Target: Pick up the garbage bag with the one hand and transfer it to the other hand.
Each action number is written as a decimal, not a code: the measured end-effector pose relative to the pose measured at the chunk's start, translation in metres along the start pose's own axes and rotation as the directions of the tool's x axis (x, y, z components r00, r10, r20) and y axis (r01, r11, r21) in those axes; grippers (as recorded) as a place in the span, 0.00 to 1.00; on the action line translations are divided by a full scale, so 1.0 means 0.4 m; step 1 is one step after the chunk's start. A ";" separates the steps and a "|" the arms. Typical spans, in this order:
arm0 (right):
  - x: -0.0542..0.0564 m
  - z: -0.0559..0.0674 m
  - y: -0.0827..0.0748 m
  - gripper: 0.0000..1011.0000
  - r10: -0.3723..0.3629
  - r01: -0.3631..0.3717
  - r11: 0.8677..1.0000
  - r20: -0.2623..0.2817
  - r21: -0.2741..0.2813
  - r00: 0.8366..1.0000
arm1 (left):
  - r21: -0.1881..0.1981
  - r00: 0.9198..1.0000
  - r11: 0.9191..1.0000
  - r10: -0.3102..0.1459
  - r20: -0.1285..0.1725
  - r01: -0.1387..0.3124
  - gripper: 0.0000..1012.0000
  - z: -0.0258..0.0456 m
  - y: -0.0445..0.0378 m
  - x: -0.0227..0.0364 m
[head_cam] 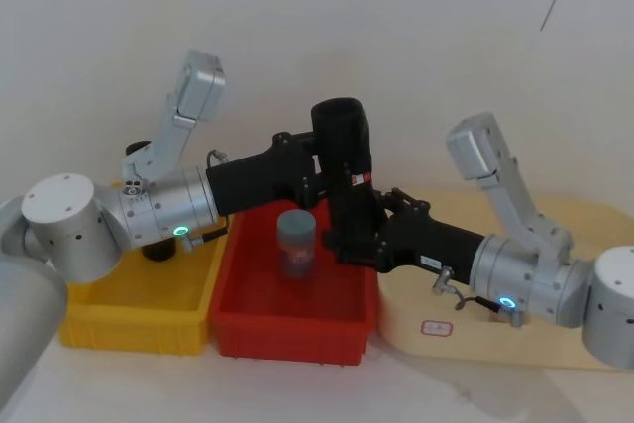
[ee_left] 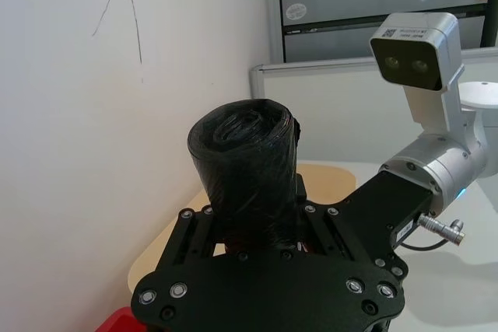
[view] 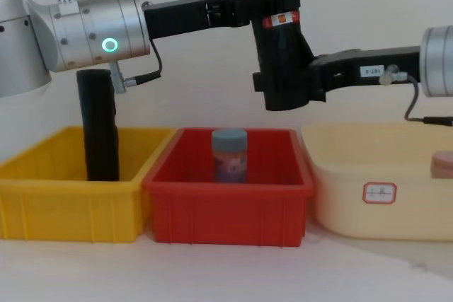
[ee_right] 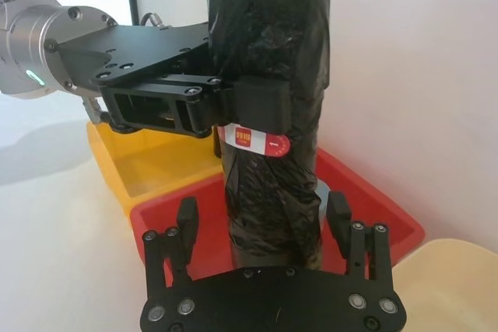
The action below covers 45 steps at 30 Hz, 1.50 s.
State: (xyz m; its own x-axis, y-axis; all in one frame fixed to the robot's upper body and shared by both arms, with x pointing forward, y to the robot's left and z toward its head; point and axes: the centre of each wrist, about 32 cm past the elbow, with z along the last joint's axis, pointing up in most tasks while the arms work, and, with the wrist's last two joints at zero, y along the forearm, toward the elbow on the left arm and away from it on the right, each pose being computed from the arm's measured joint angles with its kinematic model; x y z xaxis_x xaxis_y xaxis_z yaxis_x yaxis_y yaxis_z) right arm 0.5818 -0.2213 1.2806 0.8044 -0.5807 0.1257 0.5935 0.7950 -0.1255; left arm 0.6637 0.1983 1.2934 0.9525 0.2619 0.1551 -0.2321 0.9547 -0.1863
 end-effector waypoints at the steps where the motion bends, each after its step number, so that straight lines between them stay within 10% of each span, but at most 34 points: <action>1: 0.001 0.000 0.005 0.99 0.004 -0.004 1.000 0.000 0.001 1.000 | 0.000 1.000 1.000 0.000 0.000 0.000 0.42 0.000 0.000 0.000; 19: 0.019 -0.005 0.057 0.98 0.038 -0.038 0.999 0.004 0.010 0.999 | 0.000 1.000 1.000 0.001 0.000 -0.001 0.42 0.000 0.001 0.000; 35: 0.025 -0.006 0.074 0.54 0.048 -0.048 0.999 0.005 0.013 0.999 | 0.000 1.000 1.000 0.000 0.000 0.000 0.42 0.000 0.000 0.000; 45: 0.026 -0.005 0.077 0.48 0.051 -0.051 0.999 0.006 0.014 0.999 | 0.000 1.000 1.000 0.000 0.000 0.000 0.42 0.000 0.000 0.000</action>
State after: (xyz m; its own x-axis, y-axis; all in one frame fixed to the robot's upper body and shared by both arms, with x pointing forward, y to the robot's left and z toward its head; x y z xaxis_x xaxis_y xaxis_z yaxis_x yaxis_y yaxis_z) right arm 0.6085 -0.2031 1.2759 0.8334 -0.5383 0.1253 0.5513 0.8259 -0.1179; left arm 0.6638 0.1983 1.2934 0.9526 0.2618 0.1551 -0.2321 0.9547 -0.1862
